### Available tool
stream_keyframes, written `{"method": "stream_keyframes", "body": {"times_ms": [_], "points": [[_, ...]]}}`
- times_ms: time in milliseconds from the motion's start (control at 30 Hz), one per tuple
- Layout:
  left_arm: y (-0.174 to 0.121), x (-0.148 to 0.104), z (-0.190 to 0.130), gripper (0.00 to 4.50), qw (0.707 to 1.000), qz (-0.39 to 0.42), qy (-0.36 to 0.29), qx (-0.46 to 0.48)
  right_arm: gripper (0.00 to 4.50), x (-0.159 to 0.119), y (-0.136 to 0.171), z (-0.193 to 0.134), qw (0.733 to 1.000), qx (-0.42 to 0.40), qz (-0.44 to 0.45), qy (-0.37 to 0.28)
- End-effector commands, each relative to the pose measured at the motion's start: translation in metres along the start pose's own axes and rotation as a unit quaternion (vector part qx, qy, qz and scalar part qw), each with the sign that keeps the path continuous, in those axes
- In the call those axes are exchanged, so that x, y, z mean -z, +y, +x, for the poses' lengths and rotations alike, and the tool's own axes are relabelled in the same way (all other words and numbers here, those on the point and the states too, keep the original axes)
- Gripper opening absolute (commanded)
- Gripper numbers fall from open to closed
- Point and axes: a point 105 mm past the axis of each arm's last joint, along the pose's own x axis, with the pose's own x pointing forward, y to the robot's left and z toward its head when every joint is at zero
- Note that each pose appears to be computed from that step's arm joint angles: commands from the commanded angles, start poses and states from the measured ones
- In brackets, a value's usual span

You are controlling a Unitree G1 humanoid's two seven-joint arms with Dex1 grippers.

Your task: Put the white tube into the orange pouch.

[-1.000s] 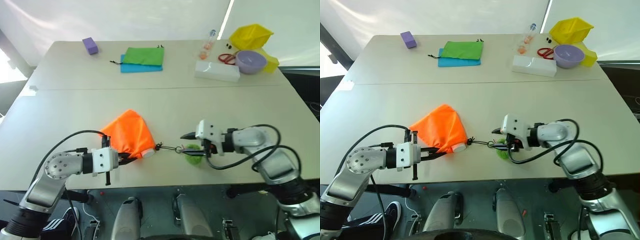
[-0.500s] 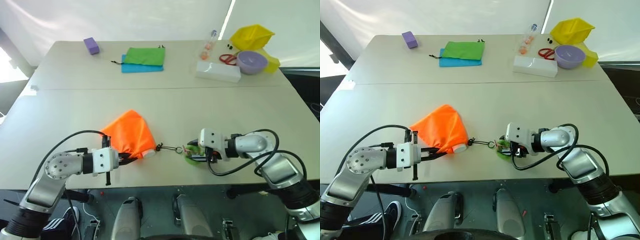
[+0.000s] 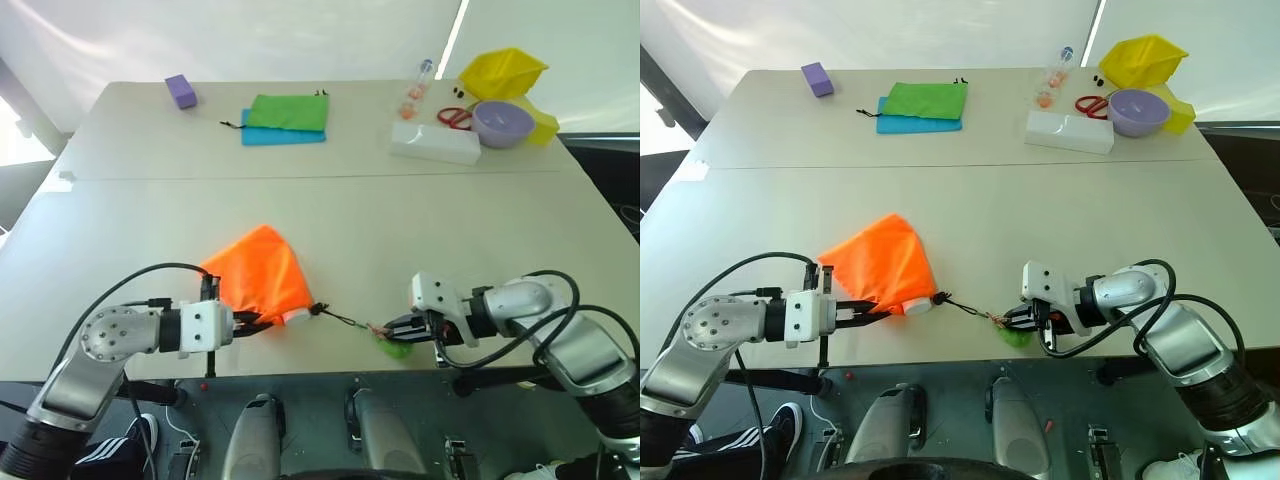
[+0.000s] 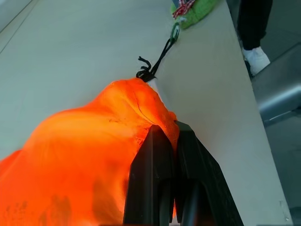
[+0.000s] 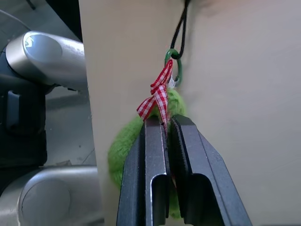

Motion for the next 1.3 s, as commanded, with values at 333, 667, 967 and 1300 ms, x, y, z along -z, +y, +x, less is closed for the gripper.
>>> {"method": "stream_keyframes", "body": {"times_ms": [333,667,967,1300], "points": [[-0.001,-0.011,0.004,0.00,1.000,0.024,-0.003,0.011,1.07,-0.016,-0.023,-0.005,0.996,0.066,-0.031,-0.047],[-0.001,-0.019,0.002,0.00,1.000,0.021,-0.003,0.012,2.55,-0.072,-0.014,0.008,0.986,0.055,-0.054,-0.149],[-0.002,-0.018,-0.003,0.00,1.000,0.017,0.002,0.011,2.55,-0.054,-0.013,0.018,0.990,0.063,-0.066,-0.103],[-0.003,-0.018,-0.003,0.00,1.000,0.014,0.001,0.003,2.55,-0.069,0.003,0.038,0.988,0.030,-0.059,-0.137]]}}
